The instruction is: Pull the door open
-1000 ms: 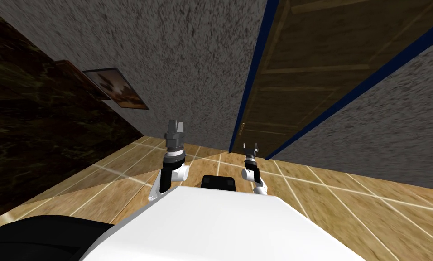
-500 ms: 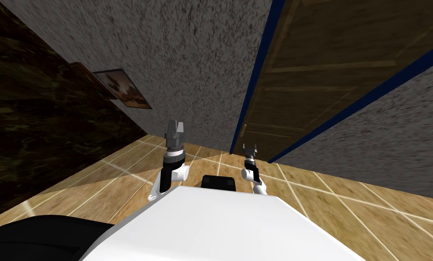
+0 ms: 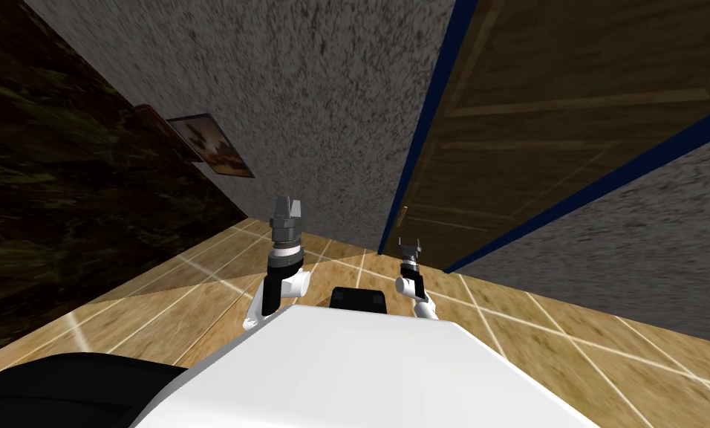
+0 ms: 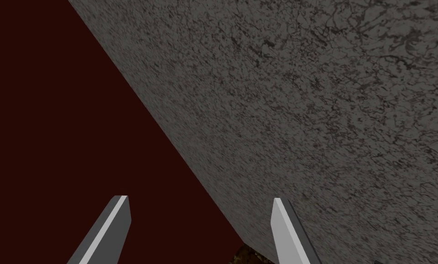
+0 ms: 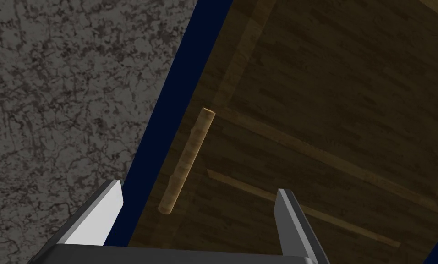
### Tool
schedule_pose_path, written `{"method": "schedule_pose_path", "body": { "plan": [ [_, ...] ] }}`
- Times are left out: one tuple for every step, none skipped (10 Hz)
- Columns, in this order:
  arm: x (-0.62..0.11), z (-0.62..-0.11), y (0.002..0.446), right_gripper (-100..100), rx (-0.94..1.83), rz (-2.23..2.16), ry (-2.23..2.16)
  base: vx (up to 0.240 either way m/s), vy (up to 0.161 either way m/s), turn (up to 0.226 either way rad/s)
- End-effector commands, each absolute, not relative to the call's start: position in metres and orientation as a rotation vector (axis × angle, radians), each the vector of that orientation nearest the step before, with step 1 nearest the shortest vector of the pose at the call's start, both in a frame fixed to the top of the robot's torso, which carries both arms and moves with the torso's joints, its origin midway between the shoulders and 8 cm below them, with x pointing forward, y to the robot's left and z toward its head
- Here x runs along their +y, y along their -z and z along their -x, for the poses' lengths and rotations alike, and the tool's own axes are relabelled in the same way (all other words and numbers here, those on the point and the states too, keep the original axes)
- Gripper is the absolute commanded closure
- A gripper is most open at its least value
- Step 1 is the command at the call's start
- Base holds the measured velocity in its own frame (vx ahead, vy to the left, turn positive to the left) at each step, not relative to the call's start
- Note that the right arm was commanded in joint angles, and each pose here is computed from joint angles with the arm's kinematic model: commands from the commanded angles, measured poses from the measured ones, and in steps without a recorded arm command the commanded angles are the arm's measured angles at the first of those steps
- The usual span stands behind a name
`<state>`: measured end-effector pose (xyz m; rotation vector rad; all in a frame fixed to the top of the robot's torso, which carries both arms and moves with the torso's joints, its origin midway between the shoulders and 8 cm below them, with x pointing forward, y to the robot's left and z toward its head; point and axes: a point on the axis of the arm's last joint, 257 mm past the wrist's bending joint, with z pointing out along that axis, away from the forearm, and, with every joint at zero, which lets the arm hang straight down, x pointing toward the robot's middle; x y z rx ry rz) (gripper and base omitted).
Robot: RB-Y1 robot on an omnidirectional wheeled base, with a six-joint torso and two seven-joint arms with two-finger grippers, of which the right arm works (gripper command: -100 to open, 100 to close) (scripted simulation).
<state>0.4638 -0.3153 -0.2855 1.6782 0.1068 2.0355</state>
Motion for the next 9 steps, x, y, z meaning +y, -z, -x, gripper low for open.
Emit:
{"method": "schedule_pose_path", "body": {
  "plan": [
    [-0.321,-0.465,0.297,-100,0.061,-1.719,-2.039,0.057,-0.055,0.162],
    [-0.325,-0.466,0.305,-100,0.031,-1.745,-2.040,0.079,-0.068,0.123],
    [-0.329,-0.466,0.311,-100,0.001,-1.767,-2.042,0.081,-0.055,0.146],
    [-0.332,-0.466,0.319,-100,-0.028,-1.790,-2.040,0.076,-0.052,0.122],
    [-0.336,-0.466,0.325,-100,-0.057,-1.811,-2.039,0.074,-0.080,0.114],
    [-0.339,-0.466,0.332,-100,-0.087,-1.831,-2.037,0.073,-0.081,0.135],
    [-0.343,-0.466,0.337,-100,-0.117,-1.849,-2.035,0.064,-0.062,0.113],
    [-0.346,-0.466,0.343,-100,-0.144,-1.865,-2.032,0.062,-0.061,0.107],
    [-0.350,-0.465,0.348,-100,-0.171,-1.880,-2.029,0.073,-0.064,0.088]
  ]
}}
